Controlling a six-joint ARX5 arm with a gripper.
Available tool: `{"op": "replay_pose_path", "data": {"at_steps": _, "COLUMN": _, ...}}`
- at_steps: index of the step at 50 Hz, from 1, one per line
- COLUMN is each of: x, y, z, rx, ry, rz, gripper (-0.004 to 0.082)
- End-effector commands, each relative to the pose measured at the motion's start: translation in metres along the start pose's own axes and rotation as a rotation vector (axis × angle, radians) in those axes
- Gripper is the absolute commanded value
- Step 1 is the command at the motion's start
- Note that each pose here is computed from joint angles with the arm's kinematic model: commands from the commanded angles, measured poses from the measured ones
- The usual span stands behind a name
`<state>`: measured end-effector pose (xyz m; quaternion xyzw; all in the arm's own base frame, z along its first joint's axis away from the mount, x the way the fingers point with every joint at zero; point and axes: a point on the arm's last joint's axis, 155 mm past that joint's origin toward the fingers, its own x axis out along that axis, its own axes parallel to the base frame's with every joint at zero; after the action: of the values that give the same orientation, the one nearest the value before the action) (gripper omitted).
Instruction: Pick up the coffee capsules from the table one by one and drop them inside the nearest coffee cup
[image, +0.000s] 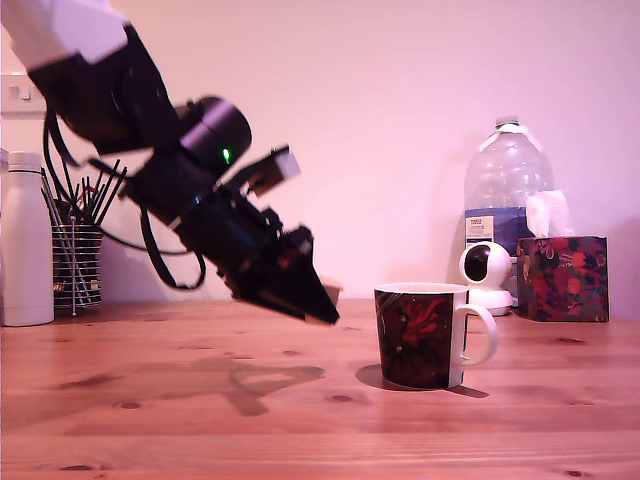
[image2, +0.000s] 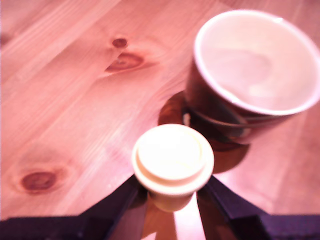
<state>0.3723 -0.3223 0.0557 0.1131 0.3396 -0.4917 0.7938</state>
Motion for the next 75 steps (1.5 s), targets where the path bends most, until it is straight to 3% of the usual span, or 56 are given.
{"op": "replay_pose_path", "data": {"at_steps": 1, "x": -0.007, "y": -0.008, "z": 0.004, "rx": 0.035, "ry": -0.005, "rz": -0.001, "gripper": 0.0147}}
{"op": "replay_pose_path", "data": {"at_steps": 16, "x": -0.014, "y": -0.035, "z": 0.014, "rx": 0.136, "ry": 0.023, "rz": 0.022, "gripper": 0.0147}}
{"op": "replay_pose_path", "data": {"at_steps": 41, "x": -0.004, "y": -0.066, "z": 0.027, "rx": 0.217, "ry": 0.053, "rz": 0.055, "gripper": 0.0147}}
{"op": "replay_pose_path", "data": {"at_steps": 66, "x": -0.014, "y": -0.075, "z": 0.063, "rx": 0.234, "ry": 0.045, "rz": 0.075, "gripper": 0.0147}}
{"op": "replay_pose_path", "data": {"at_steps": 75, "x": -0.003, "y": -0.074, "z": 0.065, "rx": 0.228, "ry": 0.081, "rz": 0.066, "gripper": 0.0147}}
